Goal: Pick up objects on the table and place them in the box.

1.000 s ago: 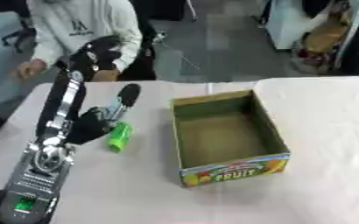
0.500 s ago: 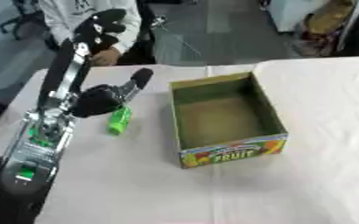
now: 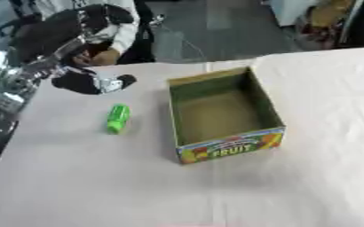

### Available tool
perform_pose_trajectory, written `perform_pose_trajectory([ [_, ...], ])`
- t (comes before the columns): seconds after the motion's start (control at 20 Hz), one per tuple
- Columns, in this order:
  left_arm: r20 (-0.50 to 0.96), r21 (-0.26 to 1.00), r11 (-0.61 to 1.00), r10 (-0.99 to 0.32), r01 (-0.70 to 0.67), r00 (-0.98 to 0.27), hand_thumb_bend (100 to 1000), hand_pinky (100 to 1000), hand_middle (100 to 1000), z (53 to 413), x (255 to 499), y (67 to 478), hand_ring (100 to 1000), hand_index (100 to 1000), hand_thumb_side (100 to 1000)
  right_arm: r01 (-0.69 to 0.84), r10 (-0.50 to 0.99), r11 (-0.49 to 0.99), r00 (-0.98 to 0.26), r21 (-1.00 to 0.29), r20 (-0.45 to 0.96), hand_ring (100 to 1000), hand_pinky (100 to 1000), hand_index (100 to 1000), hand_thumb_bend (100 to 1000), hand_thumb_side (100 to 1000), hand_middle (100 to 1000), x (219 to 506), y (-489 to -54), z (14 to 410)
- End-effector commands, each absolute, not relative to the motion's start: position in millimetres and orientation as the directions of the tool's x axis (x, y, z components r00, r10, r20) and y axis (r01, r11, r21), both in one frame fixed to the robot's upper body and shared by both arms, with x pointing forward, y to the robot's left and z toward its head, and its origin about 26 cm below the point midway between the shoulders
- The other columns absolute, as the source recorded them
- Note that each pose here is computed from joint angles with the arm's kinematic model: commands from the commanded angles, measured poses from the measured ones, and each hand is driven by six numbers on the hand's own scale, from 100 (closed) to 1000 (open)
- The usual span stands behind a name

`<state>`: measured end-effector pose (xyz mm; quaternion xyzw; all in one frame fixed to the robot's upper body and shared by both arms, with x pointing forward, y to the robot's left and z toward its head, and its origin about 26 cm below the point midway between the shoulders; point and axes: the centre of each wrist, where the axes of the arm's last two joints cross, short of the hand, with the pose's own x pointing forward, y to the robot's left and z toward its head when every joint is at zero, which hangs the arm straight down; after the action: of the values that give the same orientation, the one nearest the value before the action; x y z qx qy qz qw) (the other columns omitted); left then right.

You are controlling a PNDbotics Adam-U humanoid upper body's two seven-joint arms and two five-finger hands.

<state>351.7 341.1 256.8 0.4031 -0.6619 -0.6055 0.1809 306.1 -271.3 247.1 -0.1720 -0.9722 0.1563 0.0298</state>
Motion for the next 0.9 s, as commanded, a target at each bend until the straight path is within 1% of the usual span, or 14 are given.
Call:
perform_pose_trajectory([
  [0.05,-0.420,0.907,-0.292,-0.679,-0.303,-0.602,769,841,860,278,356,360,784,935,337,0.327,0.336,0.887,-0.941,-0.327,-0.031,465,354,652,100,676,543,304,-271,258],
  [0.15,-0.505,0.858,-0.434,-0.614,-0.275,-0.607,796,861,855,287,363,366,790,932,303,0.324,0.334,0.885,-0.942,-0.333,-0.030,464,351,653,100,676,543,304,-271,257],
  [0.25,-0.581,0.787,-0.560,-0.535,-0.258,-0.613,801,869,850,295,370,367,787,938,280,0.323,0.333,0.884,-0.942,-0.338,-0.028,464,352,653,100,676,543,304,-271,256],
  [0.4,-0.669,0.666,-0.694,-0.392,-0.275,-0.631,807,883,840,303,380,362,788,935,260,0.322,0.334,0.882,-0.942,-0.343,-0.026,463,351,653,100,675,543,304,-271,256],
  [0.45,-0.691,0.619,-0.730,-0.332,-0.289,-0.642,826,890,837,305,383,359,786,939,252,0.320,0.332,0.882,-0.943,-0.345,-0.026,464,352,653,100,675,543,304,-271,256],
  [0.5,-0.706,0.581,-0.755,-0.282,-0.304,-0.649,828,891,837,306,386,357,787,939,251,0.319,0.331,0.882,-0.943,-0.346,-0.025,464,353,653,100,675,543,304,-271,256],
  [0.55,-0.716,0.545,-0.776,-0.235,-0.316,-0.657,852,899,846,305,389,354,794,944,242,0.318,0.331,0.882,-0.943,-0.346,-0.025,464,356,653,100,675,543,304,-271,256],
  [0.6,-0.725,0.513,-0.794,-0.197,-0.327,-0.660,848,899,844,303,392,351,793,943,244,0.318,0.330,0.883,-0.944,-0.347,-0.025,464,356,653,100,675,543,304,-271,256],
  [0.7,-0.733,0.464,-0.818,-0.139,-0.340,-0.666,873,897,850,294,397,346,795,946,243,0.317,0.329,0.882,-0.944,-0.349,-0.027,464,358,653,100,675,543,304,-271,256],
  [0.75,-0.731,0.450,-0.823,-0.116,-0.347,-0.672,887,893,852,288,399,344,794,946,248,0.316,0.327,0.882,-0.944,-0.349,-0.028,465,362,653,100,674,543,304,-270,257],
  [0.8,-0.729,0.442,-0.823,-0.098,-0.357,-0.677,880,894,851,282,400,344,794,946,246,0.315,0.326,0.883,-0.945,-0.348,-0.030,464,360,653,100,674,543,304,-270,258],
  [0.85,-0.723,0.437,-0.822,-0.080,-0.366,-0.686,901,887,857,275,402,344,796,948,254,0.314,0.324,0.884,-0.946,-0.346,-0.032,465,369,653,100,674,543,304,-270,258],
  [0.9,-0.718,0.435,-0.820,-0.065,-0.373,-0.693,898,889,855,268,402,345,795,947,251,0.313,0.322,0.885,-0.946,-0.343,-0.033,465,367,653,100,674,543,304,-269,259],
])
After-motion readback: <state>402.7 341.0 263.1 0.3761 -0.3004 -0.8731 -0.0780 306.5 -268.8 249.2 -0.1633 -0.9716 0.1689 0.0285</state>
